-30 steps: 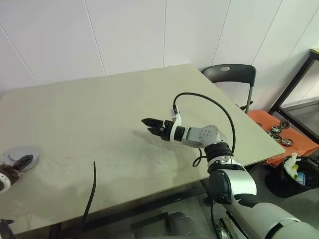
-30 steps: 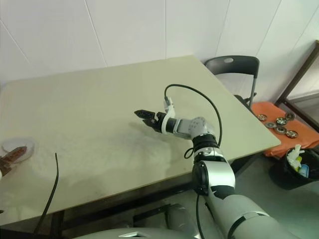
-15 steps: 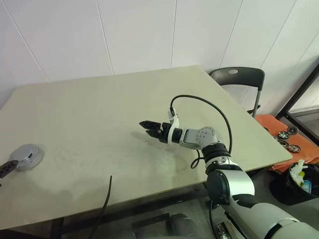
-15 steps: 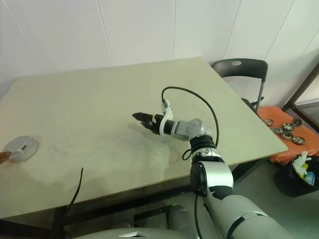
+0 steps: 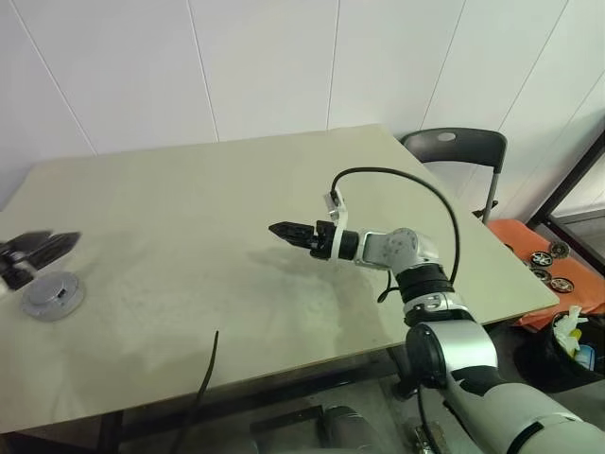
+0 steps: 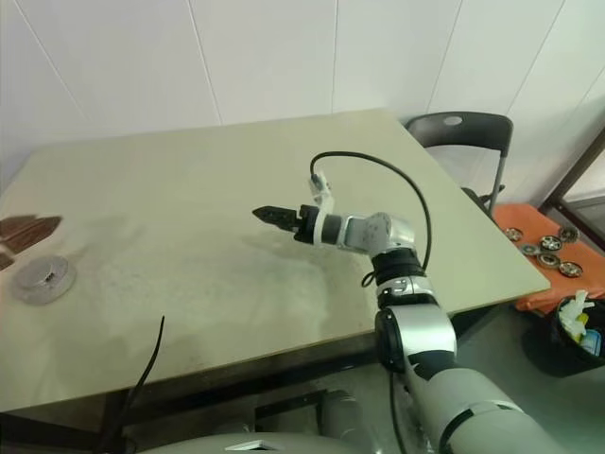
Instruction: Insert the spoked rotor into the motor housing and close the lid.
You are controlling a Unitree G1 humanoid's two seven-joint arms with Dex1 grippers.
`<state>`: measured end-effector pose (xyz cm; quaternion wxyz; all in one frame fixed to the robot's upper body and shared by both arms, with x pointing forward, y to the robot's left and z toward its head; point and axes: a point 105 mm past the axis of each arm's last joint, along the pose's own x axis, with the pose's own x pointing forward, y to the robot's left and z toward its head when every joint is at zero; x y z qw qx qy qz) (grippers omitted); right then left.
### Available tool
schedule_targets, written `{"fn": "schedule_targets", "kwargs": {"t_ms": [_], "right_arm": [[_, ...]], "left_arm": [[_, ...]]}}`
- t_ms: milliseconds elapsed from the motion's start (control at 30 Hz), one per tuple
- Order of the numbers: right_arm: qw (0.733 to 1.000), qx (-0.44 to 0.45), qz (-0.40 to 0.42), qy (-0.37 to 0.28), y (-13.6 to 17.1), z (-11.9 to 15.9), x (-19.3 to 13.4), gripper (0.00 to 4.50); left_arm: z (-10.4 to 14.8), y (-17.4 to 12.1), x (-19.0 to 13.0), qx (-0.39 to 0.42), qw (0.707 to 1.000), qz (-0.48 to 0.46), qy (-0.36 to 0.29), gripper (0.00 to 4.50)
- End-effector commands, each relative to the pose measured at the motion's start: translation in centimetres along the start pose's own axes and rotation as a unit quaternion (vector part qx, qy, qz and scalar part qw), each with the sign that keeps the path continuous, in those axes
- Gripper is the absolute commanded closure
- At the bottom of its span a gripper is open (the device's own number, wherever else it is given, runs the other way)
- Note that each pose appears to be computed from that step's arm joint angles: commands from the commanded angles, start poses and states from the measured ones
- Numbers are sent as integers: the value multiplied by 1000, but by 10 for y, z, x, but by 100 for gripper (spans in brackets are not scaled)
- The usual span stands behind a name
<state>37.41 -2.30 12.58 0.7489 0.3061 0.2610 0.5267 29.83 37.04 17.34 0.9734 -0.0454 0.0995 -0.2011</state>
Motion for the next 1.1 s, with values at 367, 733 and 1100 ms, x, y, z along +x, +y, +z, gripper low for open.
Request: {"fn": "schedule_targets", "kwargs": {"t_ms": [367,733,1100], "right_arm": [[829,-498,128,218,44,-6,-31,43],[797,-542,150,219,54,6,-33,43],[805,-535,153,204,59,11,-31,43]], "left_arm": [[-10,-157,115,127,925,-357,30,41],[-21,-204,113,138,874,-463,57,41],[-16,-205,108,141,876,-459,54,41]]}}
